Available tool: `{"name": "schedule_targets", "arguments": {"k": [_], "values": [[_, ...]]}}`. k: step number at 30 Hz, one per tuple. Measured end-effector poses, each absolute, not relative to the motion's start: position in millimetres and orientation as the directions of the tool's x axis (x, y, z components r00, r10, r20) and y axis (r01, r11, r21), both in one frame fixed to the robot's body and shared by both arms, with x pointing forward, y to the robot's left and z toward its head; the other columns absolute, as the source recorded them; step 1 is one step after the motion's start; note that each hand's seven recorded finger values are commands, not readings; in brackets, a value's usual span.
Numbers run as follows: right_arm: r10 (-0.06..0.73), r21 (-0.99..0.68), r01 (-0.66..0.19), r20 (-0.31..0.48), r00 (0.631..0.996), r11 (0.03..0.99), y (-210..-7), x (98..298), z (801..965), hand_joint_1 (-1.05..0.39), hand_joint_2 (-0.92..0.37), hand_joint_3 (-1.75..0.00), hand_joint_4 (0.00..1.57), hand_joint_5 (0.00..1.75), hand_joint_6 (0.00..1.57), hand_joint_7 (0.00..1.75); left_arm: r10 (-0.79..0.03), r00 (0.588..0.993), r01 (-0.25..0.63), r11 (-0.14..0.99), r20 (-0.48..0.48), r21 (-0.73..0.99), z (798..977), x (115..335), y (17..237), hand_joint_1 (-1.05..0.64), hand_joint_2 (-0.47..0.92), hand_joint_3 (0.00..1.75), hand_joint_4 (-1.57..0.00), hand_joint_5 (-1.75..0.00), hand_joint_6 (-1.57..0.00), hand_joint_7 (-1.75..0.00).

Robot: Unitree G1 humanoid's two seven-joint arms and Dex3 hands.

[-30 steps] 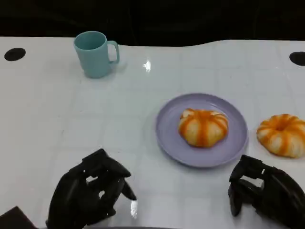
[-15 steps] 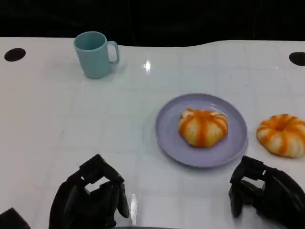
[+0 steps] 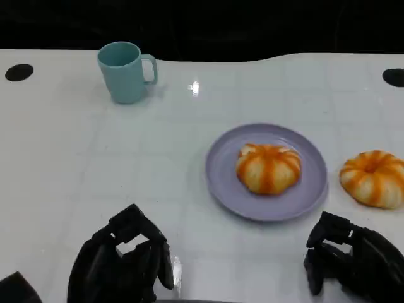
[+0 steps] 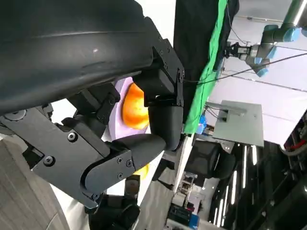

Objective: Grasp the bread from the table and place it into the plate.

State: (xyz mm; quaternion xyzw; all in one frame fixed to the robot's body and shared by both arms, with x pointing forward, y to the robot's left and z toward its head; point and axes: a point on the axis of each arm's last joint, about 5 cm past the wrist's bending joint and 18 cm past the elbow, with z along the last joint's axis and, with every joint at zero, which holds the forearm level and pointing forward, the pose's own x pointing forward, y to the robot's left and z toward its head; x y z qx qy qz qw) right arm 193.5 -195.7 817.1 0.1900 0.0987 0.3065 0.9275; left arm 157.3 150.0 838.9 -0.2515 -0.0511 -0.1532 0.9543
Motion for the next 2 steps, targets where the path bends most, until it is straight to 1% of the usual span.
{"name": "schedule_targets", "arguments": {"k": [2], "values": [[0.610,0.405,-0.539,-0.060,0.790,0.738,-196.8,193.1,816.4,-0.59,-0.92,-0.20,0.75,1.75,0.66,1.55,-0.272,0.947,0.321,0.824,0.170,-0.467,839.2,157.5,151.0,-0.36,0.59,1.00,-0.92,-1.75,-0.85,-1.55]]}}
